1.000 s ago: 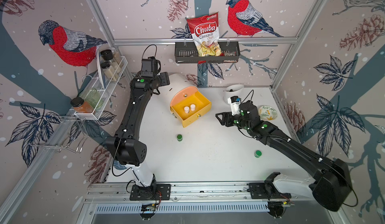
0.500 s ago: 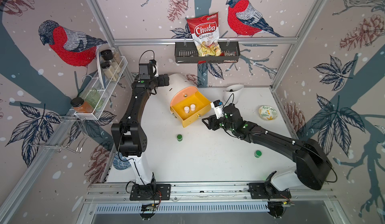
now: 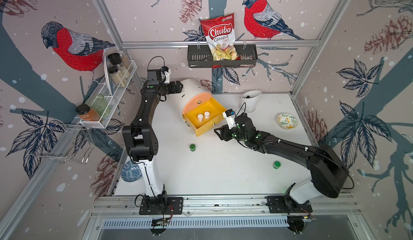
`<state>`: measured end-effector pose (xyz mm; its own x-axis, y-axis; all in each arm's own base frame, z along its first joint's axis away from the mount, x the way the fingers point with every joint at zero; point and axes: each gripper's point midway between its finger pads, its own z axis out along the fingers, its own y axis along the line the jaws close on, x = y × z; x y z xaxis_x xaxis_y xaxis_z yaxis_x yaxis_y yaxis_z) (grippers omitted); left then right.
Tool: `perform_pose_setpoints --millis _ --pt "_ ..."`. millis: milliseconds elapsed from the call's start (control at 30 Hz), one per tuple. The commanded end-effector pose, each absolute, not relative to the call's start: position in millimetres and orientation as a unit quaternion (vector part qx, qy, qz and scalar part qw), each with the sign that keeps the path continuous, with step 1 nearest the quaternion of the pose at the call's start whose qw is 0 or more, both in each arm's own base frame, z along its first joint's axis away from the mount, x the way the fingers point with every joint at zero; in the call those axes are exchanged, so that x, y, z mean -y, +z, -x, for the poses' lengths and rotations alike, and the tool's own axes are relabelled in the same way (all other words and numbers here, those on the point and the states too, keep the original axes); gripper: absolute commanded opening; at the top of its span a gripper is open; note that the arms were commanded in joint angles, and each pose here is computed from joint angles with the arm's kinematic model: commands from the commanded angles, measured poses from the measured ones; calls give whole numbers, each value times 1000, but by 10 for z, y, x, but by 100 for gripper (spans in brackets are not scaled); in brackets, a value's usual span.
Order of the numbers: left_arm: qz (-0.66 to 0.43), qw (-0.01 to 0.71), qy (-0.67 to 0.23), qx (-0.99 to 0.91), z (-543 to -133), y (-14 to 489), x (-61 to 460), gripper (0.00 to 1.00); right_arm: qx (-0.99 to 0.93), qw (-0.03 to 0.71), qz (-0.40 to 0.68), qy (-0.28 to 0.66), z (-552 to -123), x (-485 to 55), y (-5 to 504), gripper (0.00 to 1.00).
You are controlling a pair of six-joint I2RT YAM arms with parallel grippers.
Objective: Put the paint cans in the drawer according to color
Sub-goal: Close the drawer in the storage box.
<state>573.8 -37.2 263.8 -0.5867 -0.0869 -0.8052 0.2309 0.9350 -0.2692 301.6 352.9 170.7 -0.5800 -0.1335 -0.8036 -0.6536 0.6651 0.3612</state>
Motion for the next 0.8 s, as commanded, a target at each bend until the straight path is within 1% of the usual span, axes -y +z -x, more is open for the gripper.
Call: perform_pose_setpoints --millis 0,300,533,767 --pt "-53 460 -182 -867 -5779 2654 400 95 -816 411 242 326 -3091 -3574 1733 65" --pt "-60 457 -202 -864 -5761 2655 463 95 -816 418 238 320 -3199 -3660 1626 64" --pt "-62 454 -214 -863 -5742 2667 505 95 -824 399 252 314 -3288 -3805 1487 57" --pt "-61 452 -214 -864 -5740 2663 505 94 -820 410 259 305 -3364 -3846 1501 50"
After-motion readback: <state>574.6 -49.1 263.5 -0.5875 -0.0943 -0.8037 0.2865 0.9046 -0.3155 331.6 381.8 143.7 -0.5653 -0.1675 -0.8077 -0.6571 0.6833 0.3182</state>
